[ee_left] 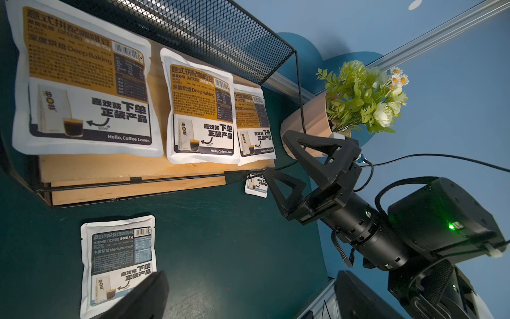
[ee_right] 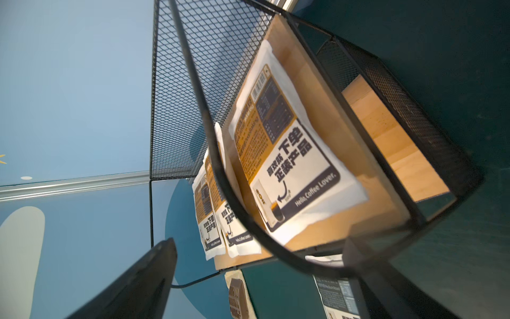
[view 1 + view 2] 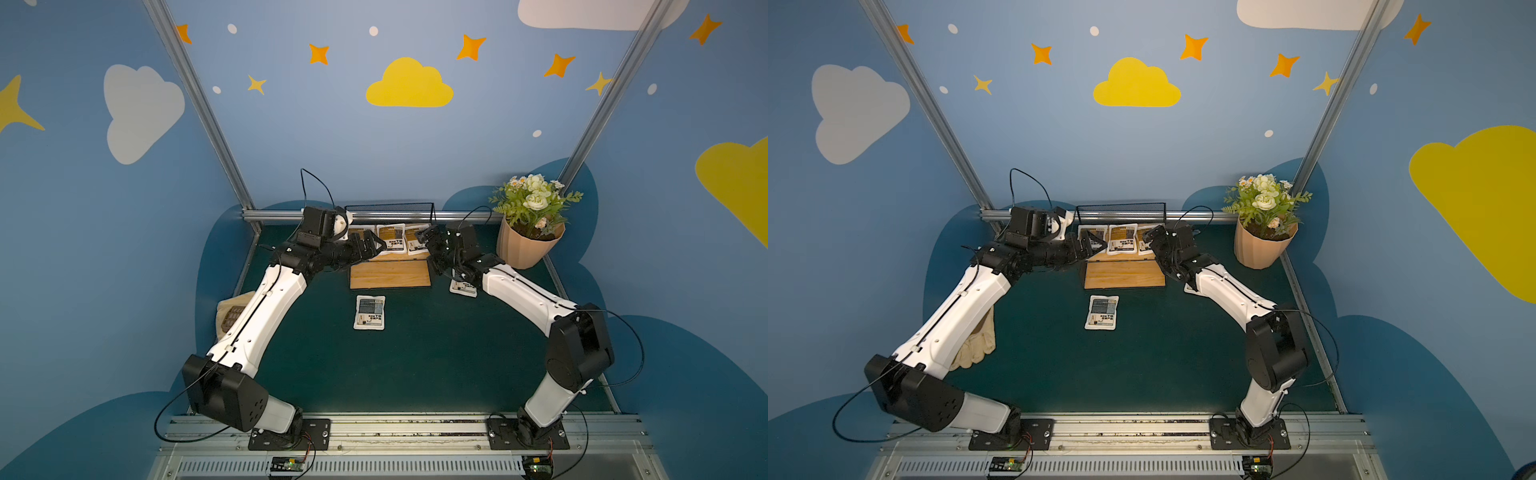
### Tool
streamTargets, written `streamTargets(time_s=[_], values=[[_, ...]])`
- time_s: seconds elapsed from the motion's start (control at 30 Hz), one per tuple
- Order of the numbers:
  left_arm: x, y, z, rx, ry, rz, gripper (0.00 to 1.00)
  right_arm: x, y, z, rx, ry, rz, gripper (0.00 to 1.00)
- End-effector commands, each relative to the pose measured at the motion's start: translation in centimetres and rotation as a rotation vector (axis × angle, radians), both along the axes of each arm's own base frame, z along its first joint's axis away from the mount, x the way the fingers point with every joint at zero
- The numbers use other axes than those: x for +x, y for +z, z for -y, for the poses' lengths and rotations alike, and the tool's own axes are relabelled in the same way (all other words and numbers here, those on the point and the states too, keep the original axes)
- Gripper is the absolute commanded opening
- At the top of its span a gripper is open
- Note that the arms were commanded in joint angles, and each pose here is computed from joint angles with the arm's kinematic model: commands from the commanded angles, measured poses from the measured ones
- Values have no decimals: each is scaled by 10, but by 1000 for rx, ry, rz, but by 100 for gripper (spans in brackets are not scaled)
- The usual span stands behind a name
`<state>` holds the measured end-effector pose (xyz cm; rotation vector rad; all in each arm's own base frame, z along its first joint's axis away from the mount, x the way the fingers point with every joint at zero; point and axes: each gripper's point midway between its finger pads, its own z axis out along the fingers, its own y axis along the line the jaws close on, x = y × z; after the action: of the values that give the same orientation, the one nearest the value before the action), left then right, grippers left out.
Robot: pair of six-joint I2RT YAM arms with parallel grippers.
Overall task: Place the bagged coffee beans on the shelf by color
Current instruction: Place the bagged coffee beans on the shelf, then adjust the bagged coffee beans at the center of the board.
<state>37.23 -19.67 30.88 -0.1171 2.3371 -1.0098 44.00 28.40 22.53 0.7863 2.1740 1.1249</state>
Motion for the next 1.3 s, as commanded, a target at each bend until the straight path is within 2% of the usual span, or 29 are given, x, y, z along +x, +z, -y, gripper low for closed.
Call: streamTargets(time_s=[0.0, 0.27, 0.53, 0.9, 1.27], values=[[-9, 10, -2, -2, -8, 35, 100, -18, 6, -4, 9, 42, -19, 99], [-23, 11, -11, 9, 15, 43, 100, -49, 13, -16, 17, 127, -17, 99], [-51, -15, -29, 55, 64, 5, 100, -95, 2, -25, -10, 213, -17, 99], [-93, -115, -63, 179, 165, -148, 100, -154, -58, -23, -69, 331, -81, 99], [-93, -208, -67, 234, 191, -283, 100, -193, -110, 16, -174, 376, -117, 99]])
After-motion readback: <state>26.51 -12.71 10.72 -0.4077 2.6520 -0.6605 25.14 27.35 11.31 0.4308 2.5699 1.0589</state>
